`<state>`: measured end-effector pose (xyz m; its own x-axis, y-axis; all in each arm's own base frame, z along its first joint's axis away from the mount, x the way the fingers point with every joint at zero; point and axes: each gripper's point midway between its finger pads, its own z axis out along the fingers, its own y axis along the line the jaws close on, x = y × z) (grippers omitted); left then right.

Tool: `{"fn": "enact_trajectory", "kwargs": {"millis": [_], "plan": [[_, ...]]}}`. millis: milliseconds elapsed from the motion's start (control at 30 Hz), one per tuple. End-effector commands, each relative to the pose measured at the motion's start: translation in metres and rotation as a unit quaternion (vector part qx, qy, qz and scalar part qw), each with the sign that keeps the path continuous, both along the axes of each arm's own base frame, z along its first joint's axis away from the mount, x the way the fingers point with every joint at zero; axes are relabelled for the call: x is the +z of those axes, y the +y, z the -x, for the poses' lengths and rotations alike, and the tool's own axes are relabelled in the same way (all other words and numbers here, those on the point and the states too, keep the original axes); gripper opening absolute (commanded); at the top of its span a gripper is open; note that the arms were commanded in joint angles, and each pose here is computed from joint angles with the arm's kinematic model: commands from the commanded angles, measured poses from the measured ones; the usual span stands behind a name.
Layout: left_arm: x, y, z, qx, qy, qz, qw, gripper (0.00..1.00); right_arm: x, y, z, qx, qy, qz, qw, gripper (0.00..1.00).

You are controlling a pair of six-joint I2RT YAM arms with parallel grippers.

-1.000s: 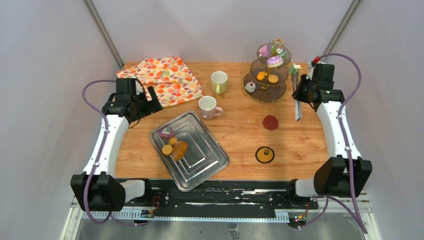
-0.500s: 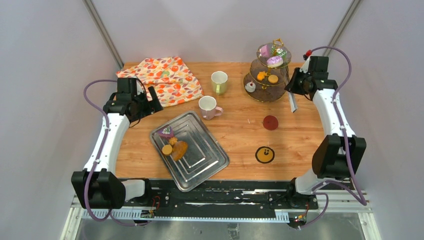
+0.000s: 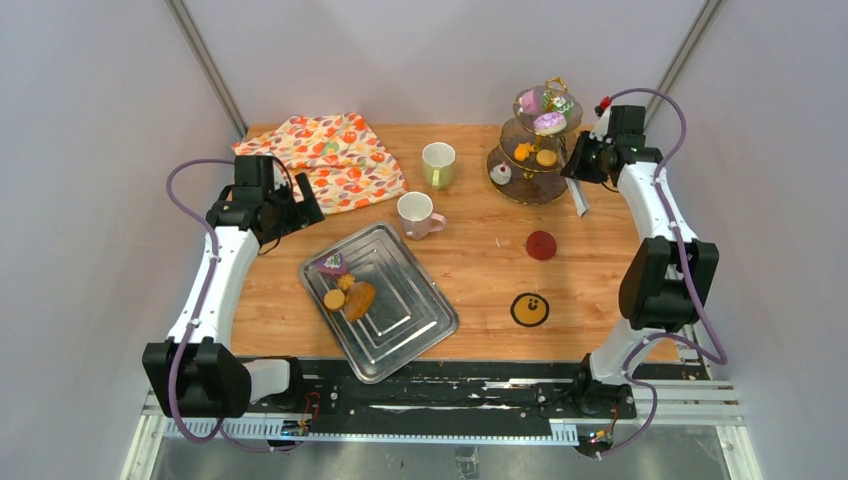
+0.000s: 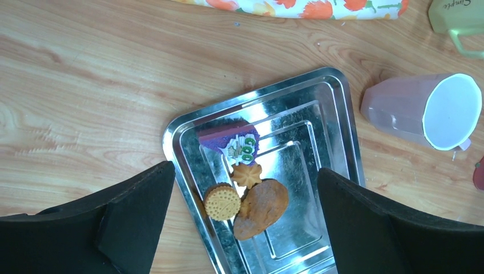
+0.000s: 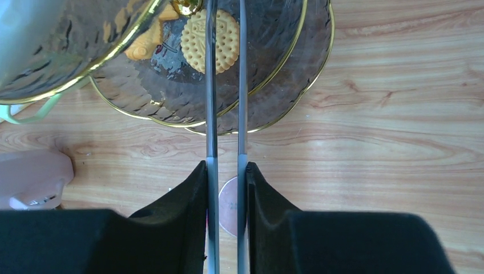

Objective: Serve the afternoon tea

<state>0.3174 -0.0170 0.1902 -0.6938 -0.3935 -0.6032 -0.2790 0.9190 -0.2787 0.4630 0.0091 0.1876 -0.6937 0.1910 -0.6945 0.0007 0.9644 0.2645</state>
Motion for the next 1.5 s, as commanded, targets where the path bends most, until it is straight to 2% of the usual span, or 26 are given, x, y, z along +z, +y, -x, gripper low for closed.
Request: {"fn": "enact_trajectory", "kwargs": {"millis": [0, 167, 767, 900, 1067, 1133, 1300, 1467], "plan": [[0.012, 0.007, 0.0, 0.006, -0.018, -0.015, 1.0, 1.0, 0.019, 0.005, -0.012, 0.016, -0.032, 0.0, 0.999, 0.26], [0.013, 0.006, 0.0, 0.006, -0.021, -0.012, 1.0, 1.0, 0.022, 0.004, -0.01, 0.012, -0.035, 0.002, 0.999, 0.35], [0.016, 0.004, 0.003, -0.002, -0.024, -0.009, 1.0, 1.0, 0.037, 0.001, 0.027, -0.005, -0.051, 0.01, 0.999, 0.37], [0.019, 0.003, 0.004, -0.003, -0.028, -0.007, 1.0, 1.0, 0.039, -0.003, 0.045, -0.021, -0.044, 0.016, 0.999, 0.31], [0.017, 0.001, 0.005, -0.005, -0.028, -0.002, 1.0, 1.0, 0.033, 0.002, 0.086, -0.033, -0.027, 0.003, 0.999, 0.11], [0.014, -0.001, 0.005, -0.007, -0.025, 0.004, 1.0, 1.0, 0.035, 0.008, 0.103, -0.03, -0.034, -0.011, 0.999, 0.07], [0.011, -0.005, 0.004, -0.011, -0.022, 0.014, 1.0, 1.0, 0.052, 0.027, 0.146, -0.005, -0.065, -0.03, 0.997, 0.07], [0.015, -0.006, 0.001, -0.011, -0.029, 0.017, 0.999, 1.0, 0.062, 0.068, 0.189, 0.075, -0.081, -0.023, 0.994, 0.09]]}}
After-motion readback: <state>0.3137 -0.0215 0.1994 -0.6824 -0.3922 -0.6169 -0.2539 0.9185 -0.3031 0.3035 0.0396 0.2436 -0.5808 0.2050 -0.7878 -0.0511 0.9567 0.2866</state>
